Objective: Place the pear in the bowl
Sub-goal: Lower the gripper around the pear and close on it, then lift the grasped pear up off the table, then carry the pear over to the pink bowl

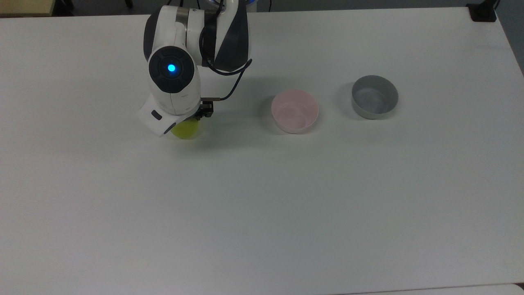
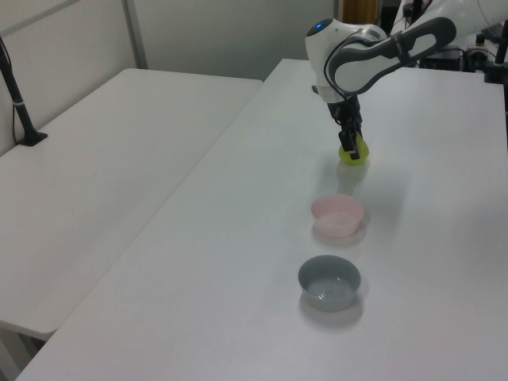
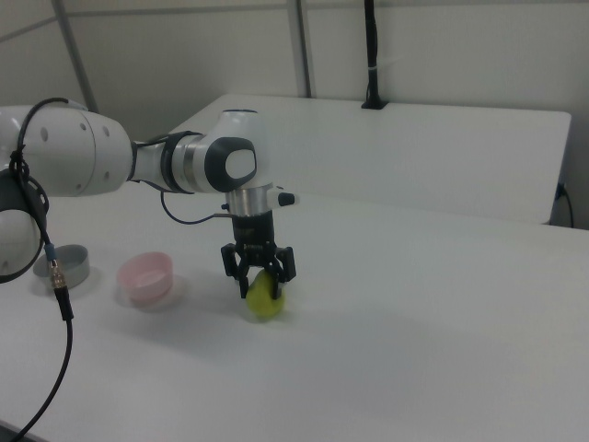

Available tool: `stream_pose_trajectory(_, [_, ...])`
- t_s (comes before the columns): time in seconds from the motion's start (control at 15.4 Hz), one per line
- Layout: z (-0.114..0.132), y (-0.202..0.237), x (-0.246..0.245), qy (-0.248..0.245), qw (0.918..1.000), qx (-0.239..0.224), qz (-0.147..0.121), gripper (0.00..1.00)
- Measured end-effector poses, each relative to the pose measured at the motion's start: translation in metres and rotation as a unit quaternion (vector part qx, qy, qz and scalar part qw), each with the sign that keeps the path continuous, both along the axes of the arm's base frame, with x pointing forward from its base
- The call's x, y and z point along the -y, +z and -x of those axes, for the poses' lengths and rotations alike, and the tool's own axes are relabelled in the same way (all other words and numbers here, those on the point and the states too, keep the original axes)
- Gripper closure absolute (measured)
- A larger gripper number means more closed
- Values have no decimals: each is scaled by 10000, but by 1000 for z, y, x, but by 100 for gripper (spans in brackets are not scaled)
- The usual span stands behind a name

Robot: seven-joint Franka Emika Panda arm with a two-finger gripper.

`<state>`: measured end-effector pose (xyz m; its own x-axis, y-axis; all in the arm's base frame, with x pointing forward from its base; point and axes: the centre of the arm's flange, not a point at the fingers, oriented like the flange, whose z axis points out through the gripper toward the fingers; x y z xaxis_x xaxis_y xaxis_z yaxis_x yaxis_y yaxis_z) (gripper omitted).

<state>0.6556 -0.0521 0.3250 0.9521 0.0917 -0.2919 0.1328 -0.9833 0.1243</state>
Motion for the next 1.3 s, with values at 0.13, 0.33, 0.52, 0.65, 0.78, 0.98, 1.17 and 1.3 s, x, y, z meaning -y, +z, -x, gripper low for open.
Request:
stream_pose_trajectory(0.13, [-1,5,3,-19,10000,40,10,28])
stream_pose_trajectory(0.33, [-1,45,15,-140,9995,294,6,28])
stream_pose_trajectory(0.52, [8,107,27,-297,9985,463,4,28])
stream_pose_trajectory(0.65, [15,136,33,-369,9976,594,6,28])
stream_pose_trajectory(0.78, [20,153,38,-409,9966,711,7,28])
stream_pose_trajectory(0.98, [19,162,33,-414,9960,788,-84,28])
stream_pose_trajectory(1.17, [16,168,17,-450,9947,872,-312,28])
stream_pose_trajectory(1.3, [12,174,-8,-364,9938,942,-464,28])
